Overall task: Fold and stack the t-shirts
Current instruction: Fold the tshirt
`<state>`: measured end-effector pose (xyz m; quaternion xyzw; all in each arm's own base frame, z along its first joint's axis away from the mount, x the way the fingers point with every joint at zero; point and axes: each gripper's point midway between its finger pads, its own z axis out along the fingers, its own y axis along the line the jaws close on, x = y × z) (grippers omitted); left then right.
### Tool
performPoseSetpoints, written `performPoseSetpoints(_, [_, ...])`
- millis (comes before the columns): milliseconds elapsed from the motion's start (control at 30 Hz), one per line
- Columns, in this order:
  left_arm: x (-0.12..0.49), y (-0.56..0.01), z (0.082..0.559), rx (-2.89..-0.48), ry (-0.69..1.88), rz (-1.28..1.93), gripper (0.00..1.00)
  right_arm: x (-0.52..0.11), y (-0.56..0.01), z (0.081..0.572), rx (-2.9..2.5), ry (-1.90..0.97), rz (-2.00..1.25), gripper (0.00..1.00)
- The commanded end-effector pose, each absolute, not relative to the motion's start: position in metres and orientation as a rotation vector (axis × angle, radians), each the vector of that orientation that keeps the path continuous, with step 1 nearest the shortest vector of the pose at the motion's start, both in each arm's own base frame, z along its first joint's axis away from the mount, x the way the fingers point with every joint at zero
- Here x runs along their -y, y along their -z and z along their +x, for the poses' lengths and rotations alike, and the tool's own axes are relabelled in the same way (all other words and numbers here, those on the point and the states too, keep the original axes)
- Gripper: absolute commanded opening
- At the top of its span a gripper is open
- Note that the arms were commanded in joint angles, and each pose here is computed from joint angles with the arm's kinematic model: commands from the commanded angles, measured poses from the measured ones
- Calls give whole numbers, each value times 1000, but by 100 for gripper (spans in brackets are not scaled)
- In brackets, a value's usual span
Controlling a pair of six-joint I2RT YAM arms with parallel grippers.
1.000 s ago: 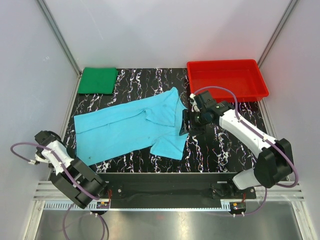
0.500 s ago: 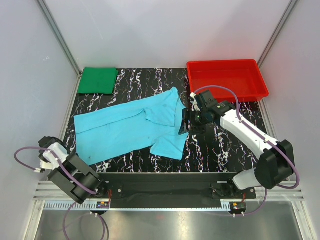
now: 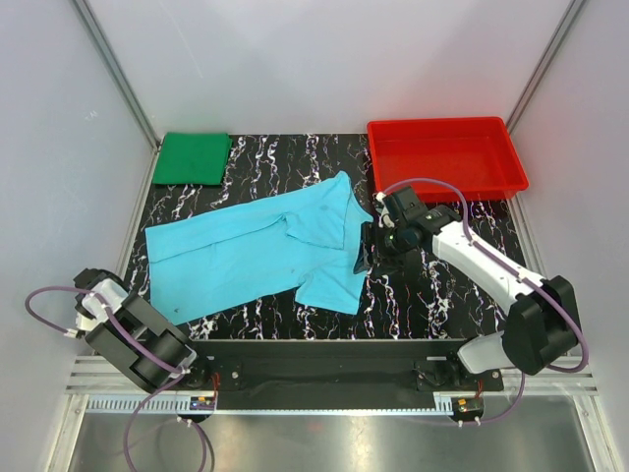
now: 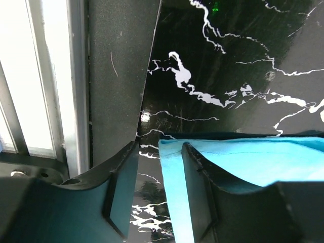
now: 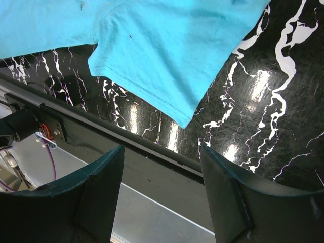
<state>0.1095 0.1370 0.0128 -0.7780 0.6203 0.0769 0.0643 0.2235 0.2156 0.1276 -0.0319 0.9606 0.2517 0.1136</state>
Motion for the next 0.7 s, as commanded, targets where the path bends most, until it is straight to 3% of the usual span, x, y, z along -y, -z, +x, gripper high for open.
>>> performPoseSetpoints(0, [-150,-8,102,-1857,-331,-2333,44,-212,-134,223,-2787,-735,-86,69])
performPoseSetpoints(67, [-153,-9,103,-1859,-339,-2321,41,-210,-131,221,-2790,-727,-83,69])
performPoseSetpoints(433, [-161,-9,101,-1877,-381,-2290,2,-202,-101,218,-2852,-682,11,69])
performPoseSetpoints(567, [-158,-9,104,-1881,-351,-2288,0,-197,-91,223,-2879,-703,123,68])
performPoseSetpoints(667, [-155,-9,106,-1880,-325,-2296,0,-194,-85,235,-2862,-729,189,60])
